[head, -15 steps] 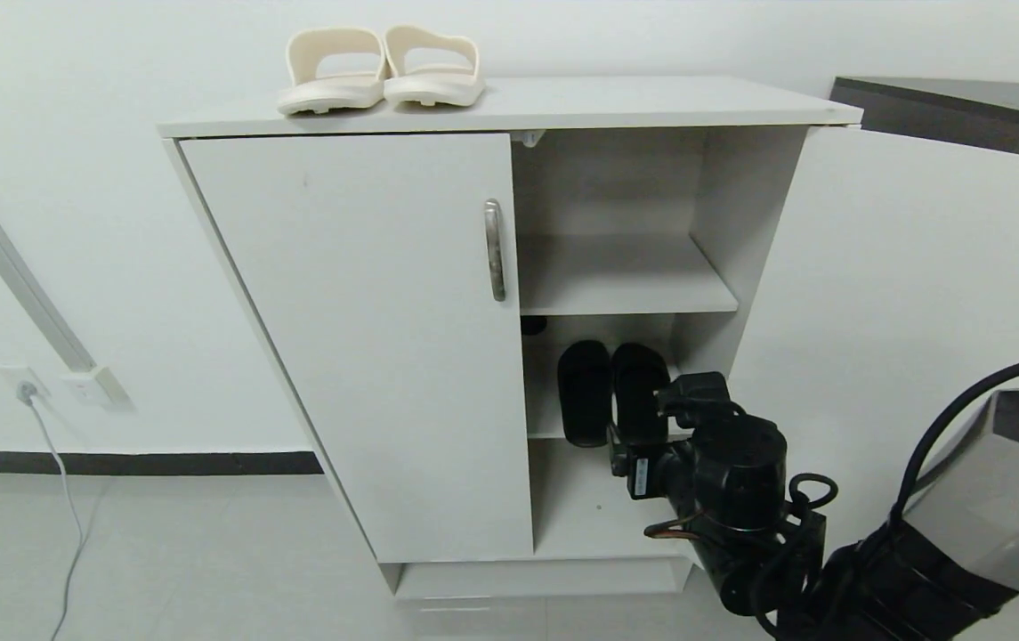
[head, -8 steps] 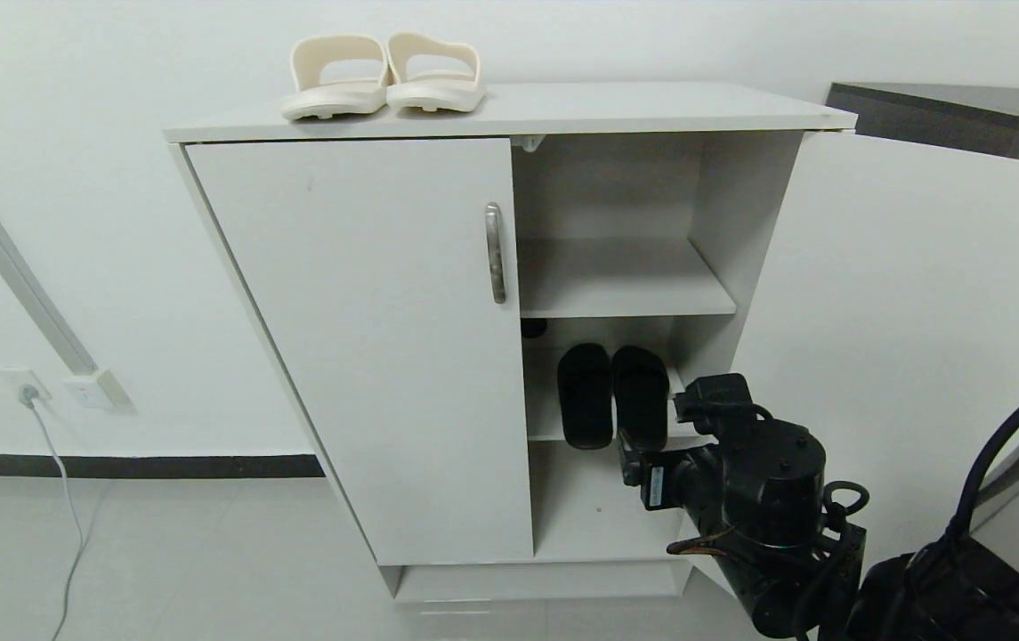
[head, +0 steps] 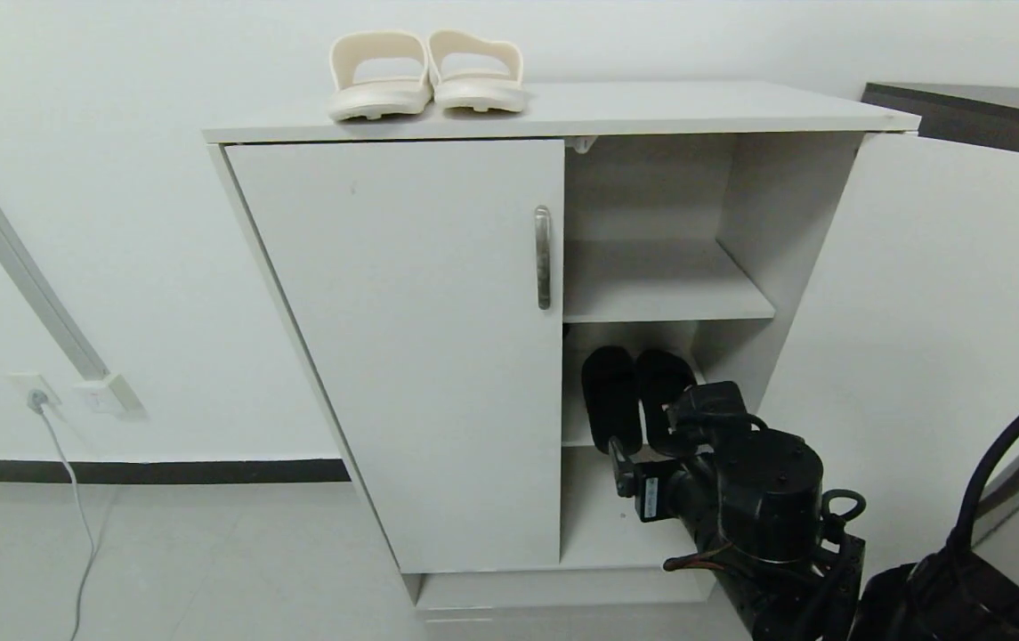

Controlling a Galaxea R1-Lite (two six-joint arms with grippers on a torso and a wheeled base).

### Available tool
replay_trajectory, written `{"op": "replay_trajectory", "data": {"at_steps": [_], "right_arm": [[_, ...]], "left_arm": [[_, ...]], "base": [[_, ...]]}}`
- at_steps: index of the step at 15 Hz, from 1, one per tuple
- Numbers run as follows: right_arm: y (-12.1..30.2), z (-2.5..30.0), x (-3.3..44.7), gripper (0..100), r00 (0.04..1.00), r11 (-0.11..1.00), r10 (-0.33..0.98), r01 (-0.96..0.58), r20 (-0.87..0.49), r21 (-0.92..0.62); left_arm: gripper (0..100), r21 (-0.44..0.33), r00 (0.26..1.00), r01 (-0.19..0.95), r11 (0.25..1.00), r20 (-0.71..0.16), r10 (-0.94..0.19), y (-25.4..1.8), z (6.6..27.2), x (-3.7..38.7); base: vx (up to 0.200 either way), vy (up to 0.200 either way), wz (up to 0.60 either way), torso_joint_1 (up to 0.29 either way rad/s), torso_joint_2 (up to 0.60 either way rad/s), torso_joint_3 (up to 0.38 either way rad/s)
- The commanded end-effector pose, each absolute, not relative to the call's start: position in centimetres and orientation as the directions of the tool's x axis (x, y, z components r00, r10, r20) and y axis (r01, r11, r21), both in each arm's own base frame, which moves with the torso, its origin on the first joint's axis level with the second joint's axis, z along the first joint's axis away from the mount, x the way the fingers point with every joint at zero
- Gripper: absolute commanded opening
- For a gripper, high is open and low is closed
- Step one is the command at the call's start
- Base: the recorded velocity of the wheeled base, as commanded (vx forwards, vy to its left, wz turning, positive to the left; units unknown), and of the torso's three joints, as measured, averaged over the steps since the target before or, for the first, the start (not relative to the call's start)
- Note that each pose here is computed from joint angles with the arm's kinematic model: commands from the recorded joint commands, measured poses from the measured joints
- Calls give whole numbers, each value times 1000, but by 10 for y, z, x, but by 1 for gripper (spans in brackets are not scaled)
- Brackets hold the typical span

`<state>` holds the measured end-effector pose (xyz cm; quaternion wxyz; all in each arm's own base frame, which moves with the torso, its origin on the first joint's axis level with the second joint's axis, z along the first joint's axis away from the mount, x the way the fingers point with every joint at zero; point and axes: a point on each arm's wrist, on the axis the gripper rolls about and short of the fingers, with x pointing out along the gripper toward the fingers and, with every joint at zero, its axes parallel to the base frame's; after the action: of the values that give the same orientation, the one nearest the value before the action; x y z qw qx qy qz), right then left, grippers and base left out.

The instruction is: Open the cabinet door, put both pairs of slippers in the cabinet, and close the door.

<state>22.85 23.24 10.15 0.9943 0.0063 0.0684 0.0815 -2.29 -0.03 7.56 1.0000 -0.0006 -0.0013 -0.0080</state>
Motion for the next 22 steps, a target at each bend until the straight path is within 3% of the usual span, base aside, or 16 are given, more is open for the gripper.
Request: {"op": "replay_trajectory", "data": {"at_steps": [1,10,22], "right_arm": [[234,100,228,100,977,986,167,-165,-136,24],[236,99,226,100,975,984,178,-175,-131,30],[234,91,224,100,974,984,177,-180,-140,-9]], "left_arm": [[0,-2,1000,17,1000,2,-17,0,76,-23],[0,-2,1000,17,1000,2,-17,0,76,-23],[0,2,1000,17,1000,2,-17,0,76,-23]], "base": [[0,200,0,2,2,7],[0,200,0,1,1,0],[0,0,0,0,0,0]]}}
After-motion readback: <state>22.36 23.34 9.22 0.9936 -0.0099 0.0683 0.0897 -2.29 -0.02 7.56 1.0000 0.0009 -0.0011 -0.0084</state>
